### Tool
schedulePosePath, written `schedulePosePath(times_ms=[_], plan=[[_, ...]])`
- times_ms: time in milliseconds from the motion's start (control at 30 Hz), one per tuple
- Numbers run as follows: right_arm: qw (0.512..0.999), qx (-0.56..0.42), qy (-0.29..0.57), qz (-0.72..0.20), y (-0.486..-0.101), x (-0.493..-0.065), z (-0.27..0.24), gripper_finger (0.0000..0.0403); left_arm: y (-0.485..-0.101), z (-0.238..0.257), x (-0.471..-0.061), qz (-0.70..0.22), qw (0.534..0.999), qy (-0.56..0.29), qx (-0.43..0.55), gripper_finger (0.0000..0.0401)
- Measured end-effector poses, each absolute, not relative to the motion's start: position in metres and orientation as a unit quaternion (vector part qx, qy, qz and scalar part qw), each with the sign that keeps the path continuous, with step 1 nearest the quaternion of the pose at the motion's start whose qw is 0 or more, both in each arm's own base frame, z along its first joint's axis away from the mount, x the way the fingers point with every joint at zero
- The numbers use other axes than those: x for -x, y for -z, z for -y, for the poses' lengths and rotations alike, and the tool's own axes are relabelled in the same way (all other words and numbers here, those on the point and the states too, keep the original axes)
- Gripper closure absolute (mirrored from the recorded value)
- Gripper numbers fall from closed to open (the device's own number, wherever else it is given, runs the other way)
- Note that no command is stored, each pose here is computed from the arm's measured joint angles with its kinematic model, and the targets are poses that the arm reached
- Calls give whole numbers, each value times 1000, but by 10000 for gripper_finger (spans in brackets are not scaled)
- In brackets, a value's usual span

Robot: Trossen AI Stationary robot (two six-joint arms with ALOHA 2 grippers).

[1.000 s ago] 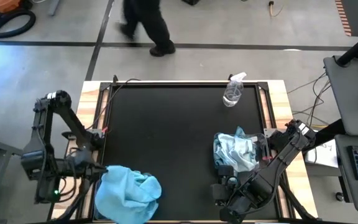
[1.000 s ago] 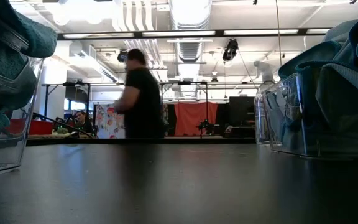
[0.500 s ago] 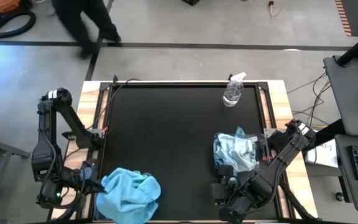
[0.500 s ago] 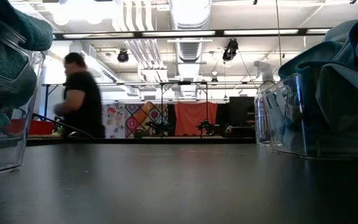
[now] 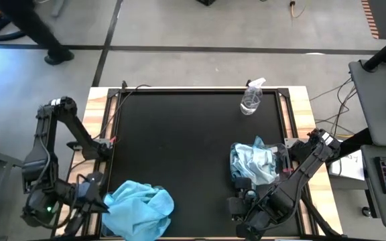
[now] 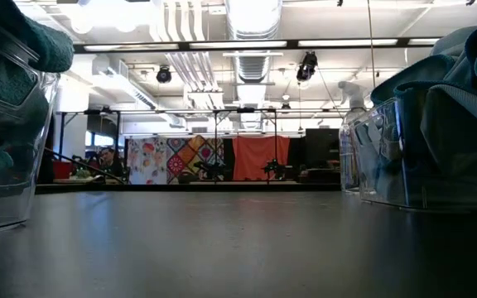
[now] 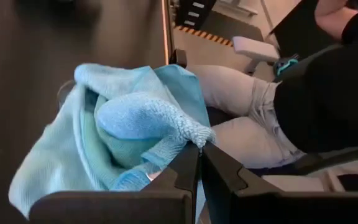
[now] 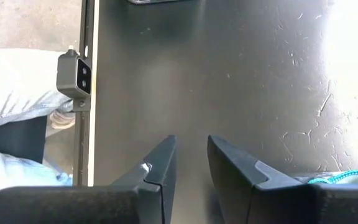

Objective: Sort microfiber towel by color & place in baskets
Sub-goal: Put the blue microfiber towel into the left transparent bin

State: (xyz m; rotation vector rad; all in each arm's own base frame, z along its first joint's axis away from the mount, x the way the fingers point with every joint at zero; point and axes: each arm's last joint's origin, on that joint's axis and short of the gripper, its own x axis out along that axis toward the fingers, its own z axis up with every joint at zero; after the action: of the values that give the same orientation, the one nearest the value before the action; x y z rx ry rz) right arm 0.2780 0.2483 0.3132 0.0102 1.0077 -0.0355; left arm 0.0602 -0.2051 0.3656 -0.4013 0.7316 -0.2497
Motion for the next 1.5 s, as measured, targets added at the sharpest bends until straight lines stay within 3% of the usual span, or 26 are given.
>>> schedulePosePath(times_ms=[333,533,1233,1500], plan=[[875,-5,16,-483,-313,-278,-248,324,-359,222,-64,-360,913,127,141,401],[875,-5,16,-483,-313,-278,-248,323,-347,229,-64,-381,911,147,53,401],[876,-5,17,-482,-313,-278,-248,324,-347,210,-82,-332,942,51,12,401],[877,-7,16,-480,-314,-279,-249,332,-347,212,-86,-341,938,54,32,401]])
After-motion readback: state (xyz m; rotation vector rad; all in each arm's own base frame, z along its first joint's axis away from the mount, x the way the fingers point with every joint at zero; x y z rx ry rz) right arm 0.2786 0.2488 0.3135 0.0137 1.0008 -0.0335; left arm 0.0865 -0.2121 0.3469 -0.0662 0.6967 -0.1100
